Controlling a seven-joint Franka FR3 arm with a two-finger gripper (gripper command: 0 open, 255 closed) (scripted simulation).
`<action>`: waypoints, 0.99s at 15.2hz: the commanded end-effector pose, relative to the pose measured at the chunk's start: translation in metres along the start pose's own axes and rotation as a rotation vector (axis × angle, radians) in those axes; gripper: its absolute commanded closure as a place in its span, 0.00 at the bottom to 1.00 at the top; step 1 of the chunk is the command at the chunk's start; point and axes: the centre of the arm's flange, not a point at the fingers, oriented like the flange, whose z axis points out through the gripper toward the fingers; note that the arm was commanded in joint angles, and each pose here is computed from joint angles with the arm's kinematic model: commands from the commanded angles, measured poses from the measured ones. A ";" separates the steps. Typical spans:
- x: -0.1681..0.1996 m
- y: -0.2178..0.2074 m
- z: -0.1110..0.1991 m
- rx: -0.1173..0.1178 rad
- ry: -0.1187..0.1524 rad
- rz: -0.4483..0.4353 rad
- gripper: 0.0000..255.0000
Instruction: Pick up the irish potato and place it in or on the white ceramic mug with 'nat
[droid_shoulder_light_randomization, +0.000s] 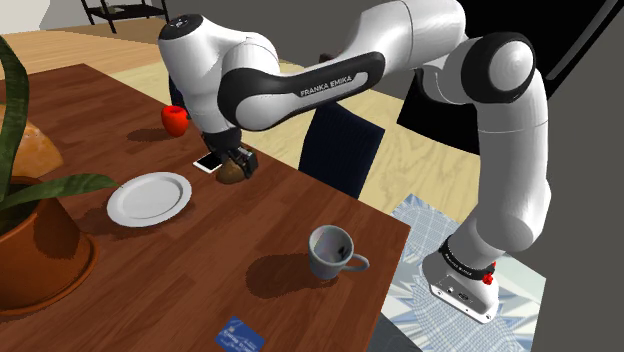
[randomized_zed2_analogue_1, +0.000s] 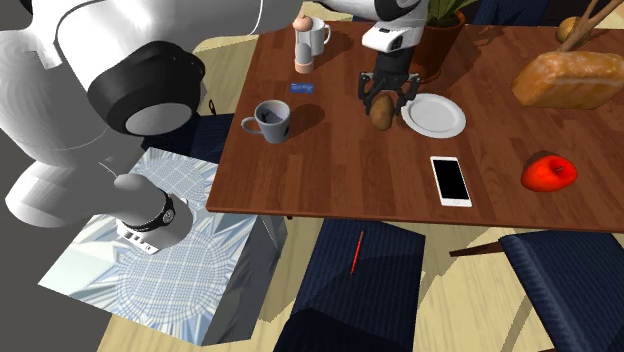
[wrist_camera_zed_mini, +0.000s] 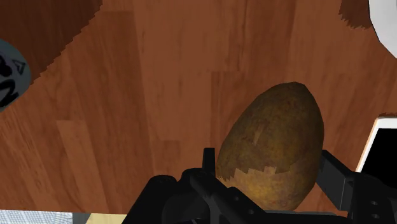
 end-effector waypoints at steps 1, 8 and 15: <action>0.002 0.000 -0.011 0.000 0.000 0.000 1.00; 0.010 0.000 -0.047 0.000 0.000 0.000 1.00; 0.012 0.039 -0.066 0.000 0.000 0.000 1.00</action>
